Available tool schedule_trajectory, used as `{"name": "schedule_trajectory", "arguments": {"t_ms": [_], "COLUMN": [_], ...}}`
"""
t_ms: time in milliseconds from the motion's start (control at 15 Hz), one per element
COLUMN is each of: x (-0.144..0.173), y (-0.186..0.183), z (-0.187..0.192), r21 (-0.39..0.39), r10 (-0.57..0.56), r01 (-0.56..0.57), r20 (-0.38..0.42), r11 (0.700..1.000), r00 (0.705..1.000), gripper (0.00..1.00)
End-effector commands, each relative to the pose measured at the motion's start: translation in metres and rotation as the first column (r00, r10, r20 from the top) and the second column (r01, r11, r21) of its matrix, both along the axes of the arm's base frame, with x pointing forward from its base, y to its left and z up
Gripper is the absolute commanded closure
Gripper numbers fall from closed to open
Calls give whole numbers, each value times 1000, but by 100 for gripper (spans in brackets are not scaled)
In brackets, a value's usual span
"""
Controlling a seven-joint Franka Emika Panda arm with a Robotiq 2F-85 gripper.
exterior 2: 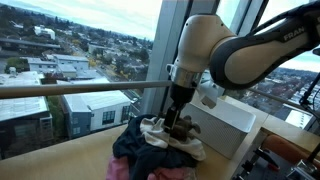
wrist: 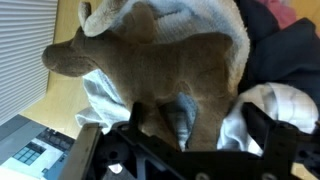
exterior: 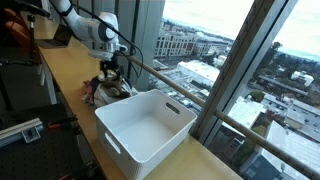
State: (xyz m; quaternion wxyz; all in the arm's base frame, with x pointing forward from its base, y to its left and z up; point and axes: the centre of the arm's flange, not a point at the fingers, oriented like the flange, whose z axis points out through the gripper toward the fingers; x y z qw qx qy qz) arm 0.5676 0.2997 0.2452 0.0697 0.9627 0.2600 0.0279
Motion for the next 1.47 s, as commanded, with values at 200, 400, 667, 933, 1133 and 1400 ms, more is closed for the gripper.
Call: {"name": "schedule_trajectory", "arguments": {"t_ms": [200, 400, 667, 933, 1133, 1400], "x": [-14, -16, -14, -17, -20, -24], "y": [14, 16, 15, 25, 39, 50], "z": [-45, -51, -51, -35, -20, -24], "r21": [-24, -27, -22, -17, -12, -9], "r10": [32, 36, 36, 51, 69, 85], "r01": [-34, -38, -38, -52, -70, -85], "r20": [-76, -86, -86, -60, -31, -28], "r11": [999, 999, 999, 999, 997, 996], "r00": [997, 996, 996, 997, 997, 996], "gripper": [0, 0, 0, 0, 0, 0]}}
